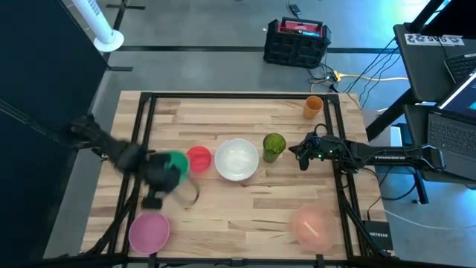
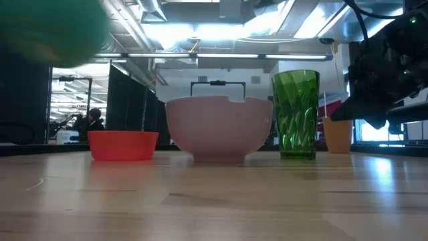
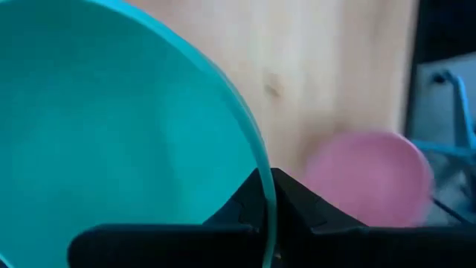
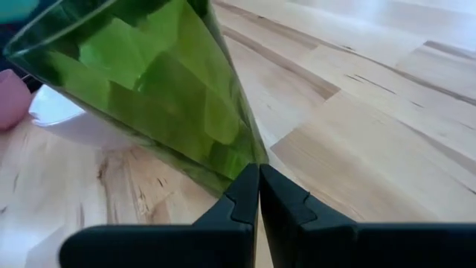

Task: Nest bowls inside each other
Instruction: Stack the blue bowl on top of the pink bowl

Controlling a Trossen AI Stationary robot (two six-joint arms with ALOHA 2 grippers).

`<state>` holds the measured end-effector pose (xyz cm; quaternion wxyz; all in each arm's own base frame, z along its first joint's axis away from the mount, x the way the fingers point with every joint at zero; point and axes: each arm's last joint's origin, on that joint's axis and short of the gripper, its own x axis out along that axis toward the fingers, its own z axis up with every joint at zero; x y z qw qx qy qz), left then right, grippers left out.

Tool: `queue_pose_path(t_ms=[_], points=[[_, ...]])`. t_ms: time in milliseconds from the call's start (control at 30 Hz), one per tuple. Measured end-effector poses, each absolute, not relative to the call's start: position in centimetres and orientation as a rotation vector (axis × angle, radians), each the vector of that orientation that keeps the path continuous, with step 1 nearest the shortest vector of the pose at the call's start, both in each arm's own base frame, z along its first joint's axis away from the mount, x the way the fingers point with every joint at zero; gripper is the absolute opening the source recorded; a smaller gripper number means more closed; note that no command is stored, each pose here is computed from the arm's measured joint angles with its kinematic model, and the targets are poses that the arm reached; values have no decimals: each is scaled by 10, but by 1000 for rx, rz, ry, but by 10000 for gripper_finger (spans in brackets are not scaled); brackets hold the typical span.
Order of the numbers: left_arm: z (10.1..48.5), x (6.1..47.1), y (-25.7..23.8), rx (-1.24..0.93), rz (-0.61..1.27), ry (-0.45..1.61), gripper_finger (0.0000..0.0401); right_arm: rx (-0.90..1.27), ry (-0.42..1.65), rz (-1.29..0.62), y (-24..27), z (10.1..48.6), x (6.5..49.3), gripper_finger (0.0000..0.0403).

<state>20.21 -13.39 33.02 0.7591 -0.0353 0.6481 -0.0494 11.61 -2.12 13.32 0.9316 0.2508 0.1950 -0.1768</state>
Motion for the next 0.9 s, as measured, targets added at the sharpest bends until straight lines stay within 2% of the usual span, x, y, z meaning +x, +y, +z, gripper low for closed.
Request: queue_pose_path(t_ms=[167, 467, 900], points=[[326, 173, -191, -140, -136, 1435, 0, 516, 403, -345, -21, 133, 116, 0], [303, 159, -248, -179, -198, 1457, 0, 518, 401, -344, -21, 133, 116, 0], [281, 153, -276, -118, -259, 1496, 0, 519, 397, -342, -21, 134, 117, 0]])
